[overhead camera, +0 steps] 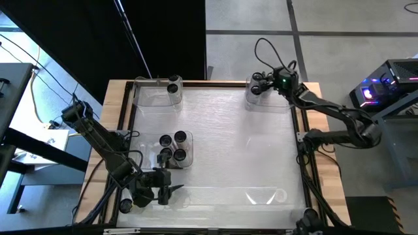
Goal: Sort soda cans
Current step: Put the white-blue can into the top right transparent bin
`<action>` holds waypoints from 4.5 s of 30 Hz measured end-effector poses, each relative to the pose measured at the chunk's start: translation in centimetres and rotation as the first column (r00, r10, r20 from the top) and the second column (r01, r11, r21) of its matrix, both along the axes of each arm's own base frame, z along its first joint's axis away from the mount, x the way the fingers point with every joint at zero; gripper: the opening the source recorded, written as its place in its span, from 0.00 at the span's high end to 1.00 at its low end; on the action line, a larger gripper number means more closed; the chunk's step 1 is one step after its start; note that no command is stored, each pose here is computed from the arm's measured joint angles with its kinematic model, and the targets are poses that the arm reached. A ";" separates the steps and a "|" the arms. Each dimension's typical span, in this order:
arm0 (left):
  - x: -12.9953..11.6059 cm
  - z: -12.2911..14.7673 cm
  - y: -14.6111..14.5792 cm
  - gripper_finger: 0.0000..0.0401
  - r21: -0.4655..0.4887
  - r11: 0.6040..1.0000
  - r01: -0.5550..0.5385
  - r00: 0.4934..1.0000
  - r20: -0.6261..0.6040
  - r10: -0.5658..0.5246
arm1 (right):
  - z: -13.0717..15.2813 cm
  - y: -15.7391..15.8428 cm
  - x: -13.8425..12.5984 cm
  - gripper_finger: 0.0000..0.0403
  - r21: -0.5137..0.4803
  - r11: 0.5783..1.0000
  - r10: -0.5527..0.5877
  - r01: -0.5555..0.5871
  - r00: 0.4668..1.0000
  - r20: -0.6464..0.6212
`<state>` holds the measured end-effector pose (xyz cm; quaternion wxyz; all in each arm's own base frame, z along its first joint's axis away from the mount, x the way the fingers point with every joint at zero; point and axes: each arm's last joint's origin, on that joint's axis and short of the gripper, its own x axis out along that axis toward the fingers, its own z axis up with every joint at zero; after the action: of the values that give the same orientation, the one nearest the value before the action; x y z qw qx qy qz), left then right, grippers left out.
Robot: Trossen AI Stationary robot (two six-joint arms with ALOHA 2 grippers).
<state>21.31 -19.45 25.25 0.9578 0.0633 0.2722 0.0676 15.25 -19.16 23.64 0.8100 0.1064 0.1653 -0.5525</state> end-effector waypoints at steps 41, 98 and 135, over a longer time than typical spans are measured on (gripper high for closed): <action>7.6 3.4 7.3 0.27 0.259 0.964 -0.055 0.976 0.218 -0.003 | -4.3 28.6 14.8 0.31 -0.276 0.196 0.971 -0.941 0.146 0.190; -8.0 -0.5 -3.3 0.31 -0.263 0.963 0.065 0.975 -0.189 -0.117 | -1.5 28.0 16.5 0.31 -0.492 0.398 0.911 -0.774 0.270 0.313; -0.9 -3.0 -2.5 0.31 -0.088 0.994 0.066 0.986 -0.145 -0.078 | -2.0 28.0 17.0 0.31 -0.412 0.419 0.901 -0.809 0.316 0.296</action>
<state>20.41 -21.97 22.26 0.9385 0.0381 0.3429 0.0166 32.27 8.84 21.62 0.9965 0.0577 -0.0610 -0.0045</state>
